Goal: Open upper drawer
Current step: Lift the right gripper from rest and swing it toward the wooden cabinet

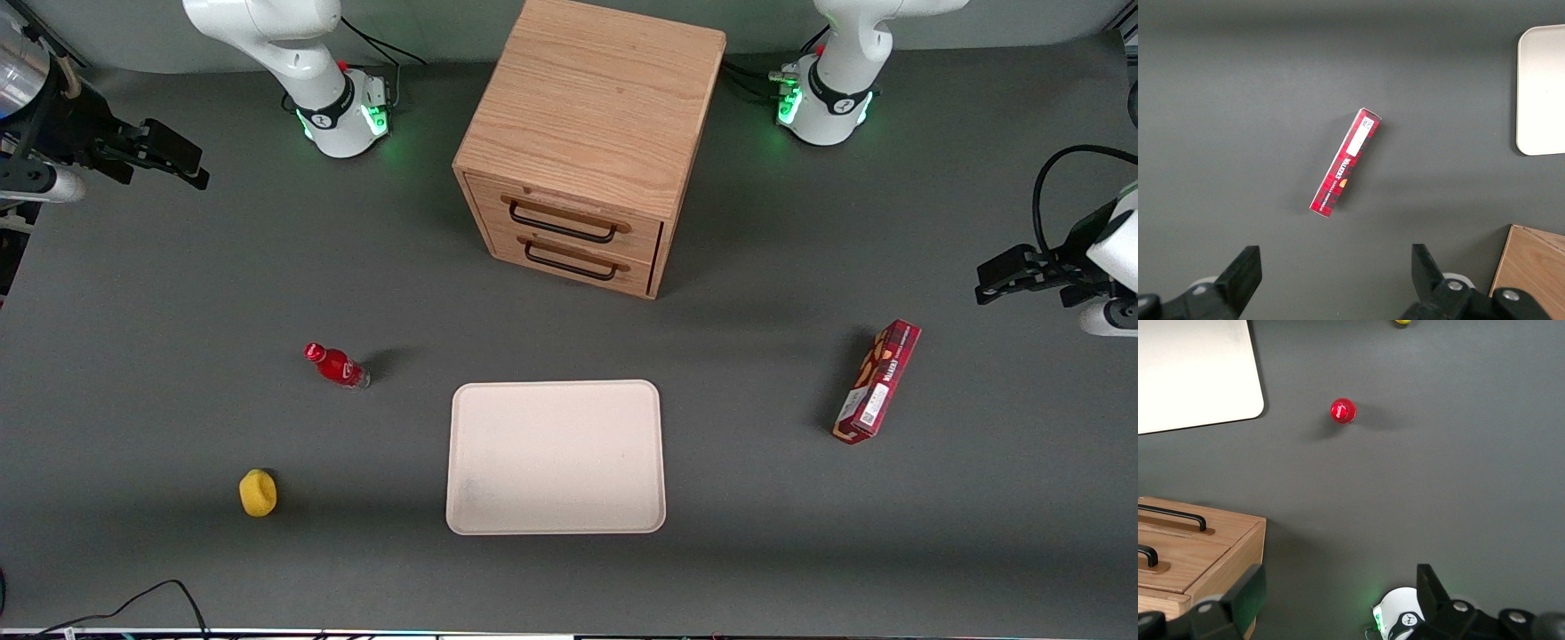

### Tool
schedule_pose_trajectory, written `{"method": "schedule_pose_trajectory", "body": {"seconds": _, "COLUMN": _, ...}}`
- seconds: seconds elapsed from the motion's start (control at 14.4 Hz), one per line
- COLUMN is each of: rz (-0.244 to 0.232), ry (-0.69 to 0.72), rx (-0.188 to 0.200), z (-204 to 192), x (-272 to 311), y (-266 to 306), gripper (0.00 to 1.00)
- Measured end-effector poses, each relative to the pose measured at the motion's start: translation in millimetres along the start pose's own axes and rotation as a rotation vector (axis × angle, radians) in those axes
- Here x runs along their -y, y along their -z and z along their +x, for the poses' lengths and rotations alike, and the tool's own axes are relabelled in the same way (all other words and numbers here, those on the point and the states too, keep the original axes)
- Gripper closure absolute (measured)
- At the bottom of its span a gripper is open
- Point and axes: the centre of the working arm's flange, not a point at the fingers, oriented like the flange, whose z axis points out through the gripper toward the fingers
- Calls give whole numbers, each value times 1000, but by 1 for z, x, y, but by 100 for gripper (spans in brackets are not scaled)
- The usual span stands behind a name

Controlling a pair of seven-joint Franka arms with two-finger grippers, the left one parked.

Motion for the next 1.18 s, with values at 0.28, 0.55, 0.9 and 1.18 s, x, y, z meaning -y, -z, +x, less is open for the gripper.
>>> {"method": "schedule_pose_trajectory", "body": {"seconds": 0.28, "rz": -7, "ry": -5, "rx": -7, "z": 2, "x": -1, "y": 2, "gripper": 0}}
{"method": "schedule_pose_trajectory", "body": {"seconds": 0.55, "rz": -9, "ry": 6, "rx": -4, "z": 4, "x": 5, "y": 0, "gripper": 0}}
{"method": "schedule_pose_trajectory", "body": {"seconds": 0.9, "rz": 7, "ry": 143, "rx": -26, "z": 9, "x": 73, "y": 2, "gripper": 0}}
{"method": "schedule_pose_trajectory", "body": {"seconds": 1.18, "rz": 64, "ry": 521, "rx": -5, "z": 33, "x": 123, "y": -16, "gripper": 0}}
